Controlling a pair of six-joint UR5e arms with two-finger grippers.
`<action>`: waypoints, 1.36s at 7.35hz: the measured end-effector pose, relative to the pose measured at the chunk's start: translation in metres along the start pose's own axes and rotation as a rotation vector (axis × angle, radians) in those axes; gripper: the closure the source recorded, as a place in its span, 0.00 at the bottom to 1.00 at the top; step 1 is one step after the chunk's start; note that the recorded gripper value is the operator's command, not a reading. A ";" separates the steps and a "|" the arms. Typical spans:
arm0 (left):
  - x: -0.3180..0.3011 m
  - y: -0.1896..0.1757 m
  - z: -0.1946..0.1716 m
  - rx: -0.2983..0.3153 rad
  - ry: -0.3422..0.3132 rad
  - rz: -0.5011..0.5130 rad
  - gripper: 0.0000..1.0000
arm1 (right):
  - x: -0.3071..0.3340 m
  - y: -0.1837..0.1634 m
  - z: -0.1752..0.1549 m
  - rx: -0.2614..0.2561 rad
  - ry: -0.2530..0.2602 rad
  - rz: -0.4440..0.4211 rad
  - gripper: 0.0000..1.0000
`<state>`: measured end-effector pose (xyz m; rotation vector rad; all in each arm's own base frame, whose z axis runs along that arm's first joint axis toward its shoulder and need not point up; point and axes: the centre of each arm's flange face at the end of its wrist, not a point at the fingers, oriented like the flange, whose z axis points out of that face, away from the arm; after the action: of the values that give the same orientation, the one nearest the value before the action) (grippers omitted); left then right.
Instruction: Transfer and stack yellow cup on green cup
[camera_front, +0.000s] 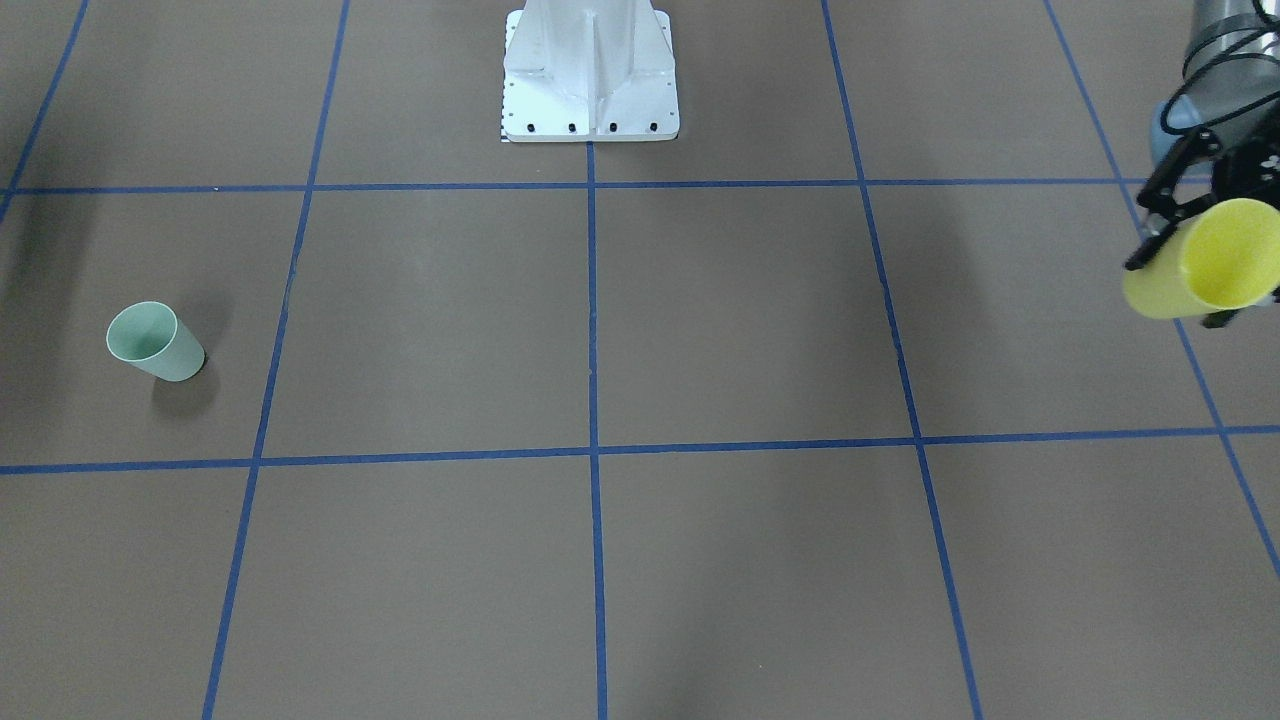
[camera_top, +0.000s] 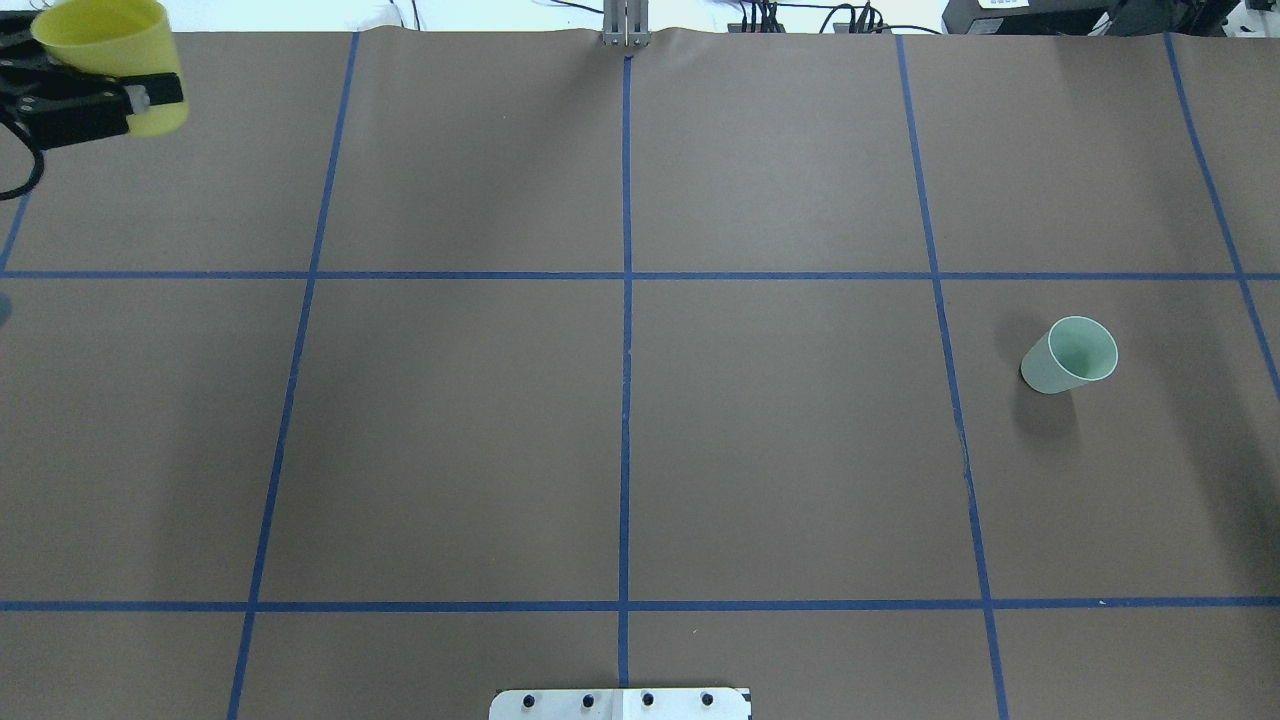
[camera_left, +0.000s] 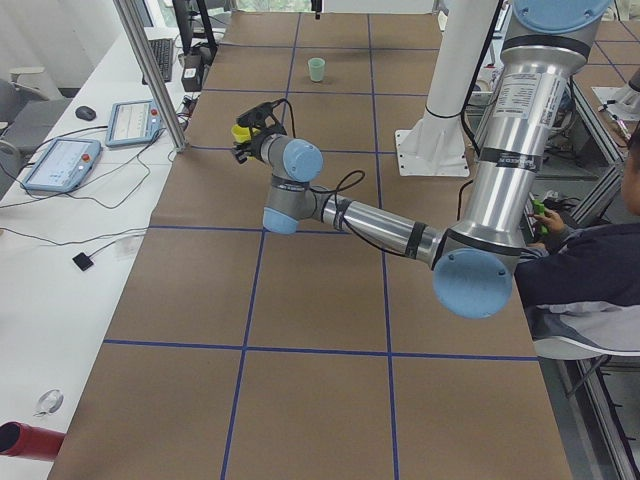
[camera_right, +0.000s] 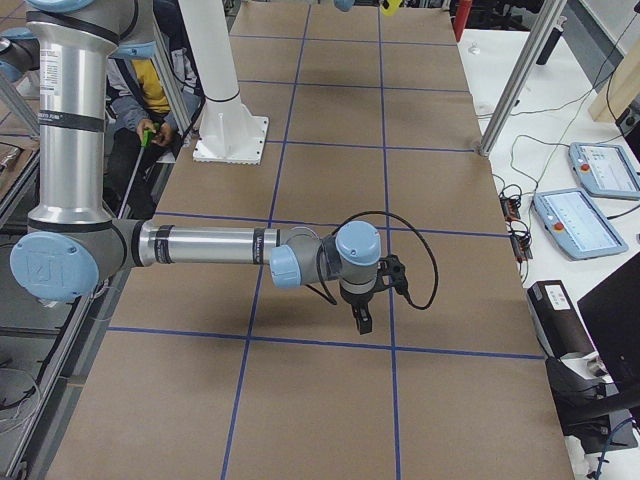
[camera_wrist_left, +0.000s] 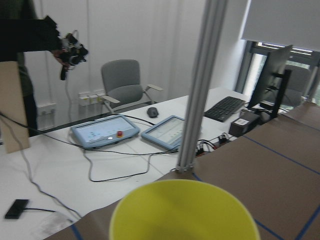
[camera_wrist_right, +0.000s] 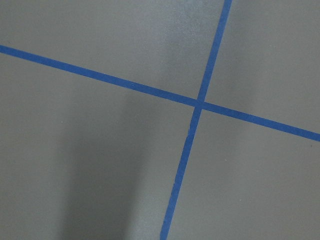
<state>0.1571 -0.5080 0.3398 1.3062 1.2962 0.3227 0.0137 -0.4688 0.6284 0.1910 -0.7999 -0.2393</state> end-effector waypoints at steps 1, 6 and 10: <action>0.017 0.002 0.019 -0.003 0.049 0.003 1.00 | -0.006 -0.002 -0.003 0.008 -0.030 -0.008 0.01; 0.119 0.022 0.124 0.030 0.221 0.000 1.00 | -0.043 -0.043 -0.040 0.091 -0.056 -0.084 0.01; 0.186 0.040 0.208 0.057 0.269 0.035 1.00 | -0.142 -0.085 -0.098 0.212 -0.193 -0.001 0.01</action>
<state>0.4089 -0.4538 0.2254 1.3679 1.5175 0.5026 -0.0222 -0.5021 0.4429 0.3721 -1.0177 -0.1747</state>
